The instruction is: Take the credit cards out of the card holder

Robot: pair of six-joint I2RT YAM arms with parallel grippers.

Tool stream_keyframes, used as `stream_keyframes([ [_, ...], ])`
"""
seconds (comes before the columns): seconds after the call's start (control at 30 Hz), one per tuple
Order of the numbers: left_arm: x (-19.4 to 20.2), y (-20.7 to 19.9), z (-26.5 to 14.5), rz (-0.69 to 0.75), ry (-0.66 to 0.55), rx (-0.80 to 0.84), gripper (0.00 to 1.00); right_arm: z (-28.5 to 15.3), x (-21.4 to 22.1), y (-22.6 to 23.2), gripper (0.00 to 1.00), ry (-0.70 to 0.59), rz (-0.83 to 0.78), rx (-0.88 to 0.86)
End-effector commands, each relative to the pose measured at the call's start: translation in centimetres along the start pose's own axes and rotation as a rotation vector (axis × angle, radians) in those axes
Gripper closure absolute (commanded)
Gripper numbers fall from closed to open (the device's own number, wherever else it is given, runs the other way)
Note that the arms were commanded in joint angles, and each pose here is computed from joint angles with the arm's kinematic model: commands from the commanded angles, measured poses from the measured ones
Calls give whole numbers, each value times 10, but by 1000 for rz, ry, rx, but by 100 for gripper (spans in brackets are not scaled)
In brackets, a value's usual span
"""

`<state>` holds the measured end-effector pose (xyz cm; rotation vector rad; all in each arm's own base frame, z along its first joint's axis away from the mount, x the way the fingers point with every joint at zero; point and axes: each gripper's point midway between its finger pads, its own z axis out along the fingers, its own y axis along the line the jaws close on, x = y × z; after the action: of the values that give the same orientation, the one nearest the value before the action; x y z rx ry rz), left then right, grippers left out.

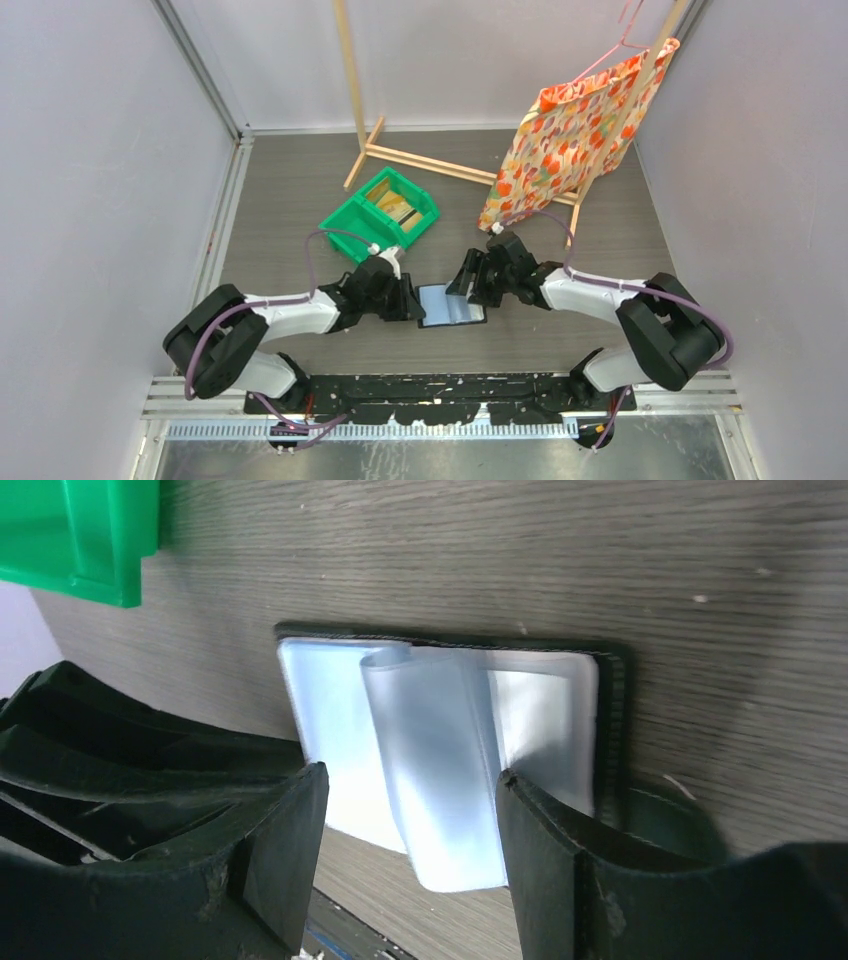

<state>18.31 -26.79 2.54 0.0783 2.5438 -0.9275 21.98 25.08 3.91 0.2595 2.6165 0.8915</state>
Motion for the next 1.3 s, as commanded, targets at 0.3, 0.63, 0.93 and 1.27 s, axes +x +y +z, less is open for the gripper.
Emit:
stream_keyframes([
  [0.3,14,16,14,-17,58,-51,70,-20,12,75,33,116,-3,-352],
  [0.63,-29,-8,-44,94,-54,-110,69,-88,-63,-3,28,-258,-200,267],
  [0.93,-107,-45,-167,153,-363,-214,66,-216,-132,-4,0,-729,-158,448],
  [1.27,-117,-27,-242,129,-607,-241,64,-224,-122,-26,0,-753,-108,488],
])
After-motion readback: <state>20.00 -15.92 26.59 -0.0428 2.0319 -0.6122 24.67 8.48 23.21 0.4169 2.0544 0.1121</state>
